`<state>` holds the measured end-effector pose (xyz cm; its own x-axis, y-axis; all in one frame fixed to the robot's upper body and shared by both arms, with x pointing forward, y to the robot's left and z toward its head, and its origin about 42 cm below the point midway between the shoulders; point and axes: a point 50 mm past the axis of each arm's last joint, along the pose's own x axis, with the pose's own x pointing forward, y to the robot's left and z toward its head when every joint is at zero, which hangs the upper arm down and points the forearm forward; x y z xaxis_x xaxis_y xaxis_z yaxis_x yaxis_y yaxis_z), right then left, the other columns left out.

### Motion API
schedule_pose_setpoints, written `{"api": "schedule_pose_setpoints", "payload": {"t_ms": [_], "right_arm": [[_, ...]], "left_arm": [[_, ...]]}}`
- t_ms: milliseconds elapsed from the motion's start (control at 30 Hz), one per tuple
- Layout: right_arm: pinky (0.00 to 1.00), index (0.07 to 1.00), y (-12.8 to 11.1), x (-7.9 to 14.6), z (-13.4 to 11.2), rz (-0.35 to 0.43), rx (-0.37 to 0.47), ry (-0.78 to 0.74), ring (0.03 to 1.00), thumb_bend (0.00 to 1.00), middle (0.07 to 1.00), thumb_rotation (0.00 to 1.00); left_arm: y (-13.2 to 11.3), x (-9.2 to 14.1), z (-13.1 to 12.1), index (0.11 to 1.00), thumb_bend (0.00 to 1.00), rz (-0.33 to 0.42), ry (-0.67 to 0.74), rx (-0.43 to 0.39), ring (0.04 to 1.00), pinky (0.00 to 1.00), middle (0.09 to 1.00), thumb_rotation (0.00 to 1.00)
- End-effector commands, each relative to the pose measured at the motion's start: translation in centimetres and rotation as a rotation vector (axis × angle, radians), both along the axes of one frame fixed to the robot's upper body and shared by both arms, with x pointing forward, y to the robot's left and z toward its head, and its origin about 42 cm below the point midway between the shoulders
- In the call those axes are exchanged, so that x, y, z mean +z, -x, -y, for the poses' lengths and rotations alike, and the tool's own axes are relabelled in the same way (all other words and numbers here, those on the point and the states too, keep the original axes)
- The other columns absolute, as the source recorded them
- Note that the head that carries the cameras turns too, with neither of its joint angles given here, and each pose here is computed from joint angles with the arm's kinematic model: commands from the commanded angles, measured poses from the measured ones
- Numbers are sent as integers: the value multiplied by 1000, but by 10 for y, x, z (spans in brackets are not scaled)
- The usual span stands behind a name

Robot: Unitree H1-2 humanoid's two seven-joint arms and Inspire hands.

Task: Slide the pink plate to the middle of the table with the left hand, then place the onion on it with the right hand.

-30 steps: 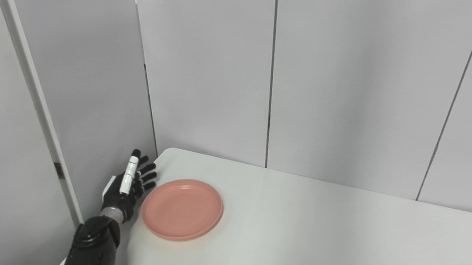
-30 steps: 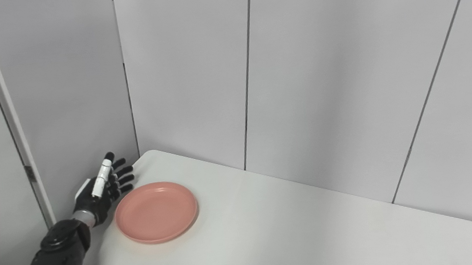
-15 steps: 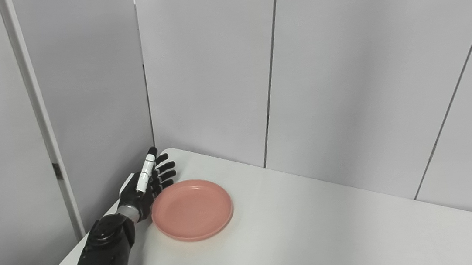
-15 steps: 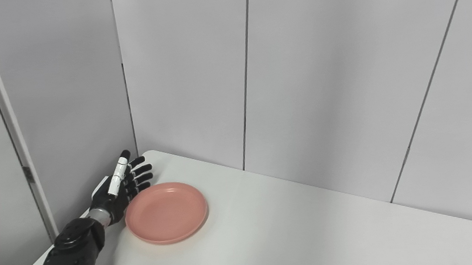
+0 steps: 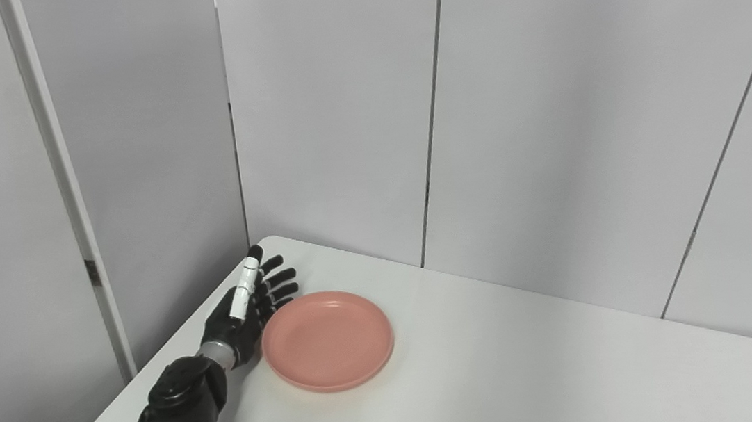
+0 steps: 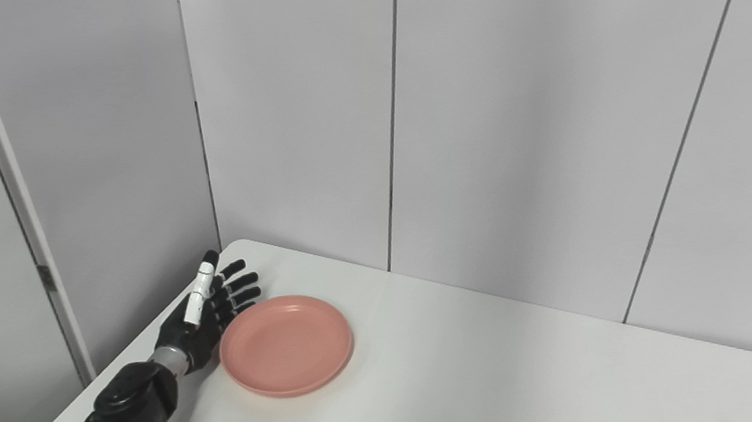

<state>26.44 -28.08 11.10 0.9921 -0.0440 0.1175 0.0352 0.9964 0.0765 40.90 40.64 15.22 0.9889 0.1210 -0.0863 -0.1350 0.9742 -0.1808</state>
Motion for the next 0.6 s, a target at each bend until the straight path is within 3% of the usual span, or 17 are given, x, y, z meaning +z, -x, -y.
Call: {"api": "schedule_pose_setpoints", "payload": {"t_ms": [0,567], "right_arm": [[1000,1000,24,-30,2,-132,-25,-21,970,616,979,1000],[1000,1000,24,-29,0,-129,-25,-24,973,633,981,1000]], "left_arm": [[-10,28,1,870,827,81,-30,-27,844,899,851,919],[-10,29,17,886,828,88,-6,-87,836,861,863,907]]}}
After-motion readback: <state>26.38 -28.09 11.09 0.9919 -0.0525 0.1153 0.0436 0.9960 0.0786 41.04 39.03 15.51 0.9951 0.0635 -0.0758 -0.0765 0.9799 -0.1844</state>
